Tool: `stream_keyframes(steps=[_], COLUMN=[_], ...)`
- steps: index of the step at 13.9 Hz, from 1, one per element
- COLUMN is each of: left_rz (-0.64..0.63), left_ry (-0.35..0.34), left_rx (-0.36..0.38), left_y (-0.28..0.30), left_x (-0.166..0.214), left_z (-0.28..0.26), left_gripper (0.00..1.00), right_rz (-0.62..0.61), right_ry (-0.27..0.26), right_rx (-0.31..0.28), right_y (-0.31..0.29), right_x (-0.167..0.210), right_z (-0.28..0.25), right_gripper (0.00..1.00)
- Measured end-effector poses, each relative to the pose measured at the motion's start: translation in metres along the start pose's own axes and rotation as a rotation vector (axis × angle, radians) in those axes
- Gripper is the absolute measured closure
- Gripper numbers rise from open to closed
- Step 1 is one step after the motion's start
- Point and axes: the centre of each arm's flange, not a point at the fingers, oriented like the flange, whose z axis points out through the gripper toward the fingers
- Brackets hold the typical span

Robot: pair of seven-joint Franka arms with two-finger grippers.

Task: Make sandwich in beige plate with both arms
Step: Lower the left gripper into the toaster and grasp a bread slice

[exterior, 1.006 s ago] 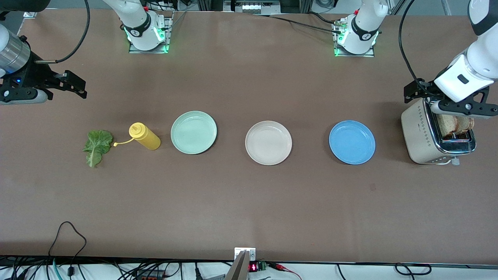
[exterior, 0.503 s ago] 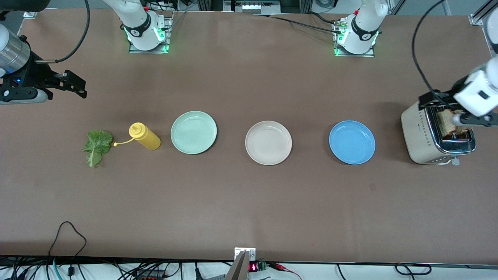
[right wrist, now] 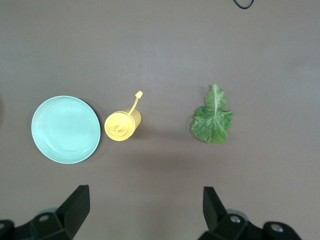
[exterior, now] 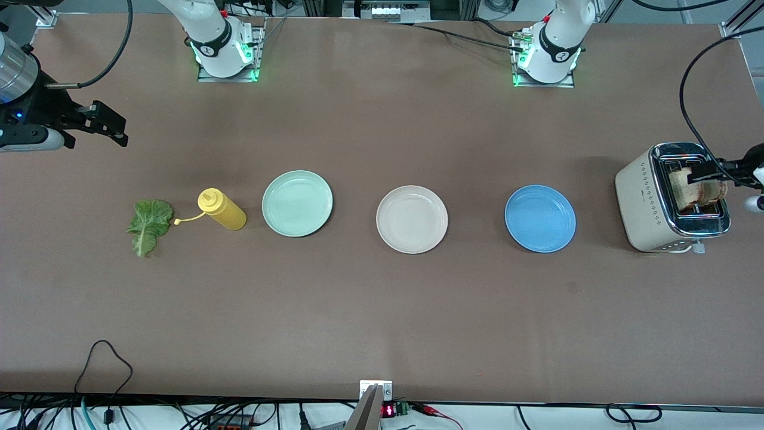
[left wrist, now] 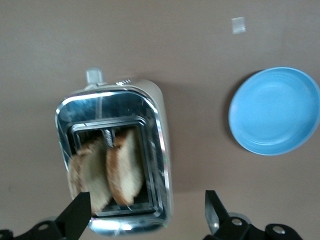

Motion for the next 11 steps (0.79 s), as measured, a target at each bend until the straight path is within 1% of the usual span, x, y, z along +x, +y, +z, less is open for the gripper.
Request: stream_keyframes(steps=[2, 5, 8, 10, 11], left_rz=[0.014, 0.015, 0.012, 0.016, 0.015], left_ry=[0.016, -0.003, -0.01, -0.012, -0.014], left_rx=[0.001, -0.01, -0.014, -0.017, -0.019], left_y=[-0.017, -0.024, -0.025, -0.029, -0.031], left_x=[-0.003, -0.01, -0.013, -0.017, -0.019], left_z=[0.022, 0.043, 0.054, 0.066, 0.073], left_gripper=[0.0, 0.0, 0.03, 0.16, 0.17], right_rz=[0.007, 0.015, 0.015, 0.015, 0.014], right_ry=[-0.009, -0.011, -0.002, 0.006, 0.008], right_rx=[0.0, 0.0, 0.0, 0.0, 0.0], right_y=[0.004, 0.008, 0.008, 0.008, 0.007], right_x=[0.0, 0.0, -0.002, -0.003, -0.003], right_z=[0.007, 0.013, 0.009, 0.006, 0.006], right_gripper=[0.0, 0.0, 0.0, 0.0, 0.0])
